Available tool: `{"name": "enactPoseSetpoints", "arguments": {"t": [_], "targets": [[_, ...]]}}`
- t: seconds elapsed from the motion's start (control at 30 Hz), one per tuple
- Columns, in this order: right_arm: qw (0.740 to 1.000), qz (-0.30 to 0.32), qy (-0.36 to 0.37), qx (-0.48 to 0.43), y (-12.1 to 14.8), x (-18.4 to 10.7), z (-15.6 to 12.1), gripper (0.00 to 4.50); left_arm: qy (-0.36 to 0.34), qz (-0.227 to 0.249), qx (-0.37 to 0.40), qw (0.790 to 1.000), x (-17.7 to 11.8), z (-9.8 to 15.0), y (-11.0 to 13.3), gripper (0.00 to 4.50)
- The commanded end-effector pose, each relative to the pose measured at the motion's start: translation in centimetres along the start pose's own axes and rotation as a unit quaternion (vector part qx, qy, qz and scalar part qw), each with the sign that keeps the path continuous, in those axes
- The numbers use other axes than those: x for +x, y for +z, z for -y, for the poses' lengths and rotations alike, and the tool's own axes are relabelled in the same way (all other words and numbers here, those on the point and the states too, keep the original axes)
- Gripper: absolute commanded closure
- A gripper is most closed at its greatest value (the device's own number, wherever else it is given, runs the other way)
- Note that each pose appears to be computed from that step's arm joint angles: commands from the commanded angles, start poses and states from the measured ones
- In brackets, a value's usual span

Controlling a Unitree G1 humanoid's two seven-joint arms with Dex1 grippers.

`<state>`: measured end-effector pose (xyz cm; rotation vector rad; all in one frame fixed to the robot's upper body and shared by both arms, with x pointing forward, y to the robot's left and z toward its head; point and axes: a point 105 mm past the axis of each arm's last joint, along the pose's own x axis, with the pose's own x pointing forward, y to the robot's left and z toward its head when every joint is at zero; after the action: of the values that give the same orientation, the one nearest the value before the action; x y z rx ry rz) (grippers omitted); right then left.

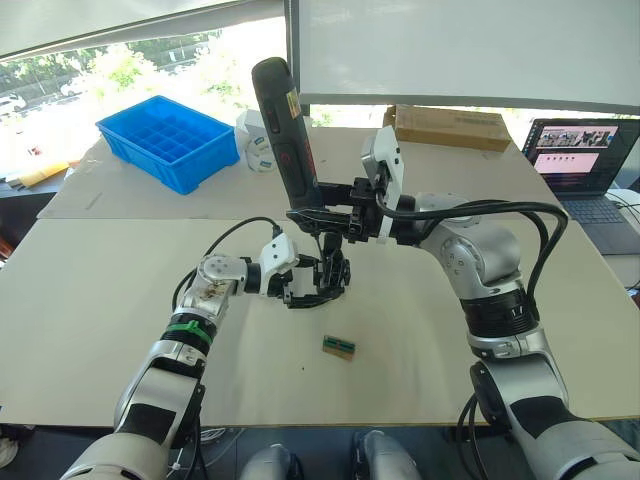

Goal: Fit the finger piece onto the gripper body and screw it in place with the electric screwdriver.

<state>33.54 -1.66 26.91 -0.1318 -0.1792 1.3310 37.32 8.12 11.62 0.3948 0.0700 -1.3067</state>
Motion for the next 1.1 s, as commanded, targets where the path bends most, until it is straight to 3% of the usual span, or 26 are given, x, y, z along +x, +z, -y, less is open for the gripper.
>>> {"name": "enactPoseSetpoints", "arguments": {"t": [0.03, 1.1], "targets": [[0.999, 0.027, 0.014, -0.03, 2.19, 0.02, -0.69, 2.58, 0.005, 0.01, 0.027, 1.0, -0.18, -0.2, 0.94, 0.0], [0.999, 0.022, 0.016, -0.034, 2.67, 0.15, -0.18, 2.58, 0.009, 0.013, 0.027, 1.0, 0.04, -0.37, 0.98, 0.0]]}}
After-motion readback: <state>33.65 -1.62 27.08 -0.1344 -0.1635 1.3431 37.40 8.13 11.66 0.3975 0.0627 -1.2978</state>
